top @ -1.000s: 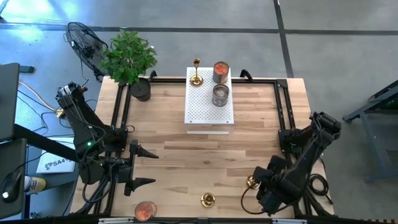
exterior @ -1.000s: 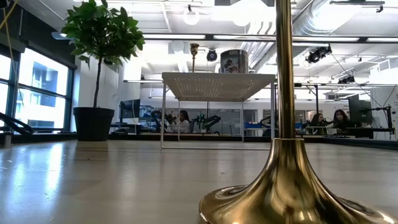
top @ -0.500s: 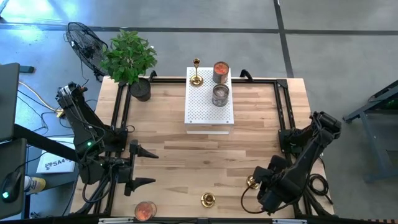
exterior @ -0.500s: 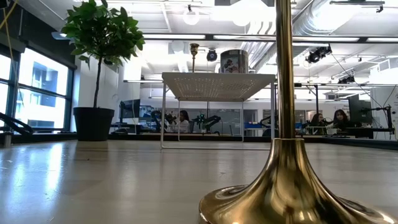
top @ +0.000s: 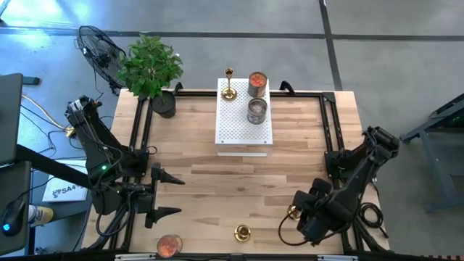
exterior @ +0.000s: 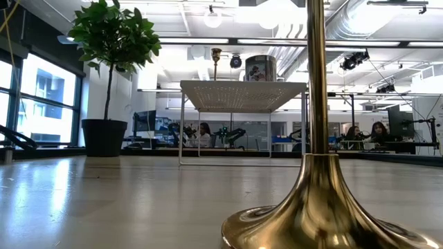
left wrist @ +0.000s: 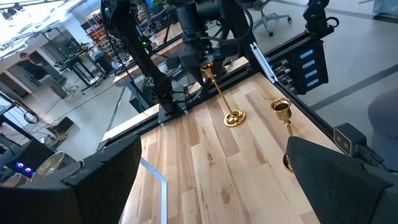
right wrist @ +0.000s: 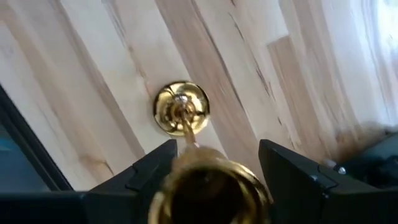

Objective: Pick & Place candle stick holders
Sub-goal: Put the top gold candle holder on the shelf

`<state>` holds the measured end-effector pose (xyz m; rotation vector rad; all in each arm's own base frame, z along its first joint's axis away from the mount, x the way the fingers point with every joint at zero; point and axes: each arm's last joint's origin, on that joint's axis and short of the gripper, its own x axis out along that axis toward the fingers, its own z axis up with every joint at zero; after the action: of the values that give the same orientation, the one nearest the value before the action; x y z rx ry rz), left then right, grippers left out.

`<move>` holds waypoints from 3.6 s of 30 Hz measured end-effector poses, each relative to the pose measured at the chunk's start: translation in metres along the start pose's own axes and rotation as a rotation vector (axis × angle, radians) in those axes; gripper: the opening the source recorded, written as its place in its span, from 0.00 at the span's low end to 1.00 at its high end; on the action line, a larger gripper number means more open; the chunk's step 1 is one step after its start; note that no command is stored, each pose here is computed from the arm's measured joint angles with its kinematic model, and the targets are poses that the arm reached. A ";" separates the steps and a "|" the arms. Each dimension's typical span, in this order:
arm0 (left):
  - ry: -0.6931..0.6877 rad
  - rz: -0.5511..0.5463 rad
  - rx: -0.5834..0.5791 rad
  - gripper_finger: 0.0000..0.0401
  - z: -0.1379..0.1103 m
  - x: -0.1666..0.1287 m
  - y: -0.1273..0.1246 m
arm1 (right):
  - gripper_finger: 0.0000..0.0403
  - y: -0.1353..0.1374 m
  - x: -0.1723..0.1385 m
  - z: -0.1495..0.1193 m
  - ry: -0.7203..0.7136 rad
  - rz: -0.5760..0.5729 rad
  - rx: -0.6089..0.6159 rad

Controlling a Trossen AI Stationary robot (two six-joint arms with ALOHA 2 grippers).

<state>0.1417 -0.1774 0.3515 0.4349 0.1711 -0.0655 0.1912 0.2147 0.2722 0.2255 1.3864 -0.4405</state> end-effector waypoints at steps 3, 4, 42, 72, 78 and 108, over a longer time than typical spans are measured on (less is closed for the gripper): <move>0.000 0.000 -0.001 0.99 0.000 0.000 0.000 | 0.55 0.003 0.000 0.004 -0.034 0.031 -0.024; 0.000 0.000 -0.001 0.99 0.000 0.000 0.000 | 0.55 0.004 0.000 0.004 -0.050 0.040 -0.037; 0.000 -0.028 -0.010 0.99 -0.001 0.000 -0.001 | 0.26 0.003 0.002 0.008 0.007 0.056 -0.035; -0.040 -0.245 0.019 0.99 0.000 -0.001 -0.007 | 0.26 0.003 -0.066 0.039 -0.474 0.081 -0.232; -0.061 -0.321 0.026 0.99 0.001 -0.001 -0.009 | 0.26 0.003 -0.072 0.046 -0.653 -0.025 -0.288; -0.132 0.408 -0.529 0.99 0.021 0.017 0.038 | 0.26 0.011 -0.080 0.081 -0.839 -0.064 -0.440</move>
<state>0.1651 -0.1526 0.3827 -0.0686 -0.0356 0.3462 0.2586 0.2054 0.3637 -0.3405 0.6327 -0.2231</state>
